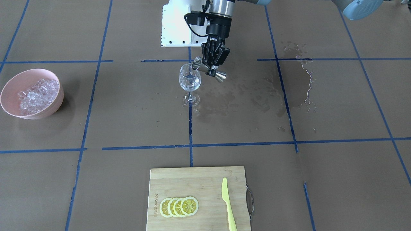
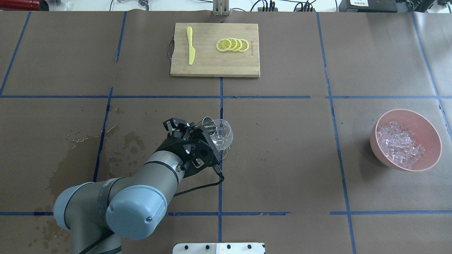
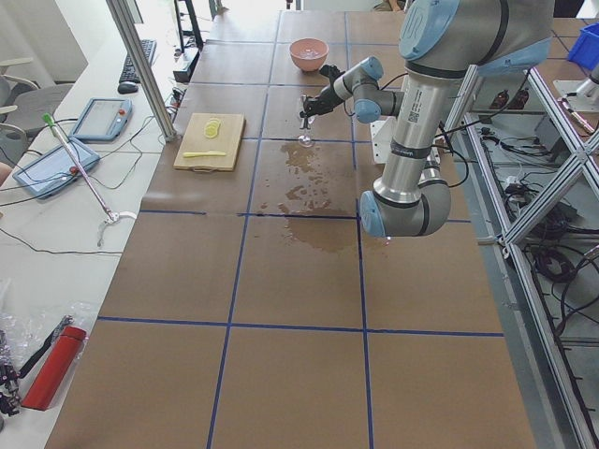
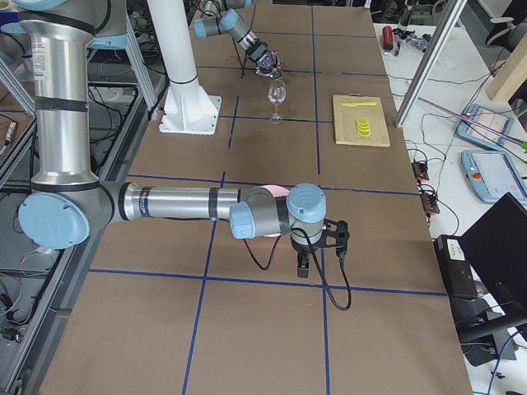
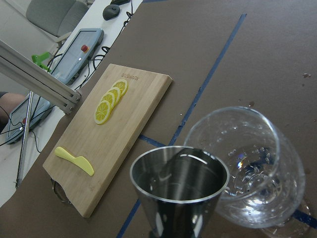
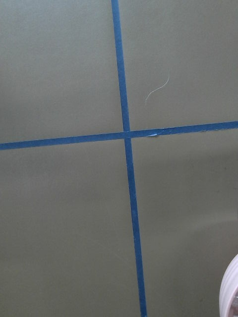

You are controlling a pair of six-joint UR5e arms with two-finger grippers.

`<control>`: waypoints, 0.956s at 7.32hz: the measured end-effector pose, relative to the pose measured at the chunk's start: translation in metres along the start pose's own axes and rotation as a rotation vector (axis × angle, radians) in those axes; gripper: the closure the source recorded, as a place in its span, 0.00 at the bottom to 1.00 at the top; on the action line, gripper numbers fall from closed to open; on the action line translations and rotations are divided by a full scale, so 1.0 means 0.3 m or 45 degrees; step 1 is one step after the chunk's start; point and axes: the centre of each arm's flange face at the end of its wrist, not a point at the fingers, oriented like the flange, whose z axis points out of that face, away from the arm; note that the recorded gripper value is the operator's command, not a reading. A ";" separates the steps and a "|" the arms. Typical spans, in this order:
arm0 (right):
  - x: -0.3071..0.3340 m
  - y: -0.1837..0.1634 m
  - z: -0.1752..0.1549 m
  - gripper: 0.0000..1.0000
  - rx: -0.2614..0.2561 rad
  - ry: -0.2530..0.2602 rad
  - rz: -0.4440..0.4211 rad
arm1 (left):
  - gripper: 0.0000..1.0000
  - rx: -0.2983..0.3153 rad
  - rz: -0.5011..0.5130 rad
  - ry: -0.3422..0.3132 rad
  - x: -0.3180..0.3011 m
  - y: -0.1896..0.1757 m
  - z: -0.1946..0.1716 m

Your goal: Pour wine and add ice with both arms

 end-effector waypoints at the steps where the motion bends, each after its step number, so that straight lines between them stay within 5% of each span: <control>1: 0.000 0.001 0.000 0.00 -0.001 -0.001 0.000 | 1.00 -0.023 0.049 -0.007 -0.004 -0.011 0.002; 7: -0.001 -0.001 0.000 0.00 0.000 -0.001 0.001 | 1.00 -0.114 0.328 -0.035 -0.034 -0.039 0.015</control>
